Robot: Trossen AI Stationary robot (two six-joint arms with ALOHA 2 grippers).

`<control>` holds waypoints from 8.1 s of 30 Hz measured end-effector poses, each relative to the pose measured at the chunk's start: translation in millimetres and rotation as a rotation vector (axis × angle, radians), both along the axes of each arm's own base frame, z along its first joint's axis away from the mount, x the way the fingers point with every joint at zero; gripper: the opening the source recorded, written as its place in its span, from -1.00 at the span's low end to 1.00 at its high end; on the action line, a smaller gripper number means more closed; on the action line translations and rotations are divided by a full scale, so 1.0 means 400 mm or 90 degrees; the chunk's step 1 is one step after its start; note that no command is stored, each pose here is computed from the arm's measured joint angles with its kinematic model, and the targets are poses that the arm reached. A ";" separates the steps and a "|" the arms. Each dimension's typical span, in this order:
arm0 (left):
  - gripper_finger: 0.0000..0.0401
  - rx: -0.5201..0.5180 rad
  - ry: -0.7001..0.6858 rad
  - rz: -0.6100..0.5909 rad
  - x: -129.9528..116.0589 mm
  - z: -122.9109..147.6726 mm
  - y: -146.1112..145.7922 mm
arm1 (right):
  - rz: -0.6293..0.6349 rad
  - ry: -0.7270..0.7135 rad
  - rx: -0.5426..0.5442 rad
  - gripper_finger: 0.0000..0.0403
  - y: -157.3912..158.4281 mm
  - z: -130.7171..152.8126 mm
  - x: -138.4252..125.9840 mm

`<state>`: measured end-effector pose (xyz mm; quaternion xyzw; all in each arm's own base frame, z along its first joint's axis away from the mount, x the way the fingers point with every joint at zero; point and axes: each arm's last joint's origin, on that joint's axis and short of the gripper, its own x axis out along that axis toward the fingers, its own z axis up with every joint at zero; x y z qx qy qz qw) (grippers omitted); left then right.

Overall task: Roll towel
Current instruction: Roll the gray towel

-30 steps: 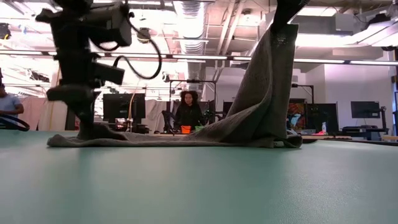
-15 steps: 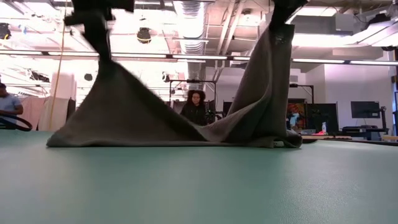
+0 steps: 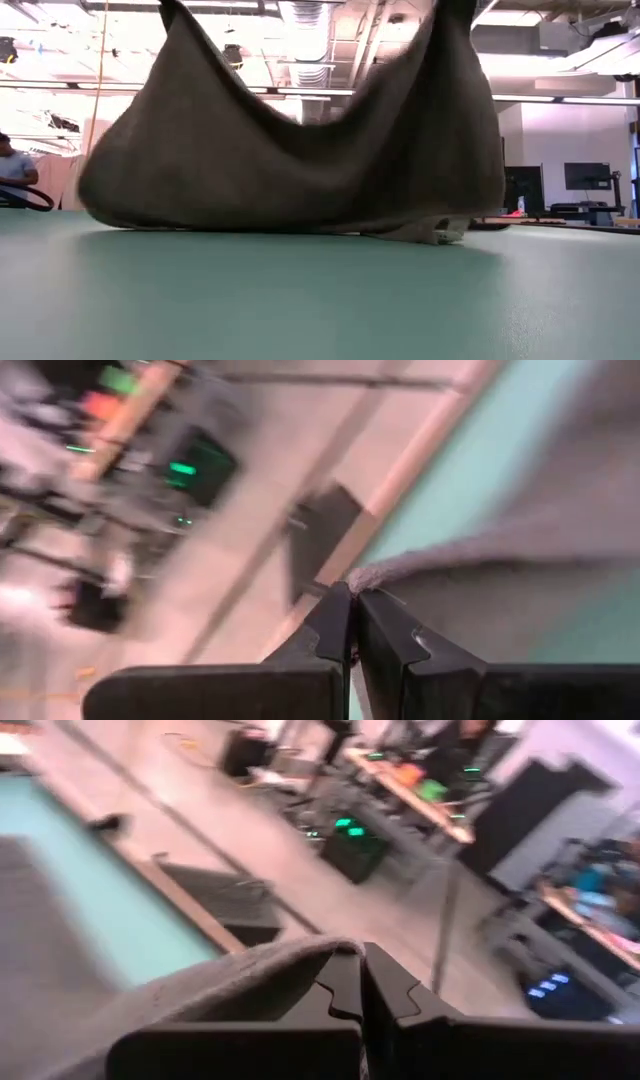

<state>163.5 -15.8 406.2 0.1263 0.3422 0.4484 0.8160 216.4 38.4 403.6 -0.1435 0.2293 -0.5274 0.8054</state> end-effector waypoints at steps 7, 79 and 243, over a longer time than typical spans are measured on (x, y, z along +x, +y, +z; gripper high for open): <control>-1.00 0.190 -0.053 0.190 -0.078 0.059 0.100 | -0.169 -0.046 -0.071 -0.95 -0.143 0.074 -0.109; -1.00 -0.039 -0.286 -0.181 -0.091 0.038 -0.165 | 0.188 -0.169 0.016 -0.96 0.218 0.025 -0.024; -0.24 -0.351 0.108 -0.333 0.016 -0.479 0.071 | 0.104 0.441 0.453 -0.07 -0.126 -0.477 0.037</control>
